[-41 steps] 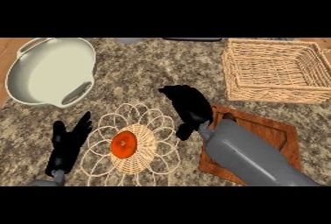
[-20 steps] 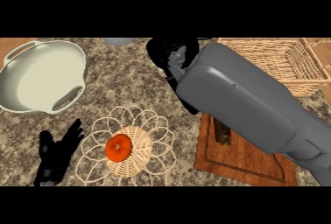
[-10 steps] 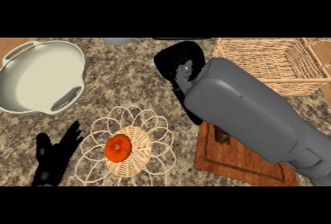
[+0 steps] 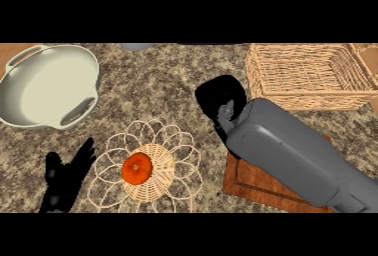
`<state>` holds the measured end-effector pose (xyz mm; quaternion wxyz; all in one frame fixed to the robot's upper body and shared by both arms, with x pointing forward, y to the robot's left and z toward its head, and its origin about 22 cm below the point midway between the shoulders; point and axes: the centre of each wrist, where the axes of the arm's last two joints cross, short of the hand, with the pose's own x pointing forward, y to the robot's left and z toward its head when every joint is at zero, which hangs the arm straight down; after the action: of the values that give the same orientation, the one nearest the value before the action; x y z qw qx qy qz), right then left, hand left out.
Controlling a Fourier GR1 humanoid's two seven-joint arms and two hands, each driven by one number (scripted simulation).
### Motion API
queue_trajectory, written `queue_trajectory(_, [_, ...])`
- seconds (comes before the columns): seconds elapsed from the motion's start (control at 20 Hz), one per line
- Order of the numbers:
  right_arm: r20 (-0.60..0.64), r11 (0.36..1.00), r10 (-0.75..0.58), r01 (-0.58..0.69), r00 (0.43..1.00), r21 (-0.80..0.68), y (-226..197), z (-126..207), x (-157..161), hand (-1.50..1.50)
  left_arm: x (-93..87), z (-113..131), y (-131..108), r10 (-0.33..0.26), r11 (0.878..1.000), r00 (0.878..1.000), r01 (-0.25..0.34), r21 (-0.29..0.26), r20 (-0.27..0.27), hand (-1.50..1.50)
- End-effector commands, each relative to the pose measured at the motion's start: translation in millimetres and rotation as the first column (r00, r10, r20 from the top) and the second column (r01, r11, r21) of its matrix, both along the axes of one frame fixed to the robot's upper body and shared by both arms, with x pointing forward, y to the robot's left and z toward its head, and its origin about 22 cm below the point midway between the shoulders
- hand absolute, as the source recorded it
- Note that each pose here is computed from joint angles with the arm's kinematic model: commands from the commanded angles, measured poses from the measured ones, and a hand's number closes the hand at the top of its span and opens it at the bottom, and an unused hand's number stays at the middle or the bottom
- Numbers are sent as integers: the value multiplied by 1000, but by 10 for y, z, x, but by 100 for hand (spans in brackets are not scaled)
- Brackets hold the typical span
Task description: Pick the sweet potato from the cutting board and place it in the basket
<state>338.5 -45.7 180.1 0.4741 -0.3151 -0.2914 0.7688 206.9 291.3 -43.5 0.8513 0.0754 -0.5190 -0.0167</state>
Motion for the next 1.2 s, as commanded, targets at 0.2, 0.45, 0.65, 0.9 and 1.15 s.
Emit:
queue_trajectory(0.2, [14, 994, -60, 61, 998, -92, -152, -379, -97, -150, -71, 35, 39, 12, 1000, 998, -12, 1, -67, 0])
queue_trajectory(0.45, [5, 993, -70, 70, 998, -91, -346, -679, -79, -150, 2, -56, 19, -6, 1000, 998, 5, -7, -56, 0])
queue_trajectory(0.65, [-7, 995, -69, 68, 998, -73, -479, -730, -135, -150, -83, -13, -189, -4, 1000, 997, 2, -24, -79, 0])
queue_trajectory(0.9, [9, 993, -65, 65, 998, -101, -628, -869, -58, -150, -127, -35, 155, 1, 1000, 996, -2, -4, -85, 0])
queue_trajectory(1.15, [30, 995, -74, 75, 997, -61, -437, -1095, -163, -150, 50, -22, -168, -5, 1000, 995, 4, -8, -97, 0])
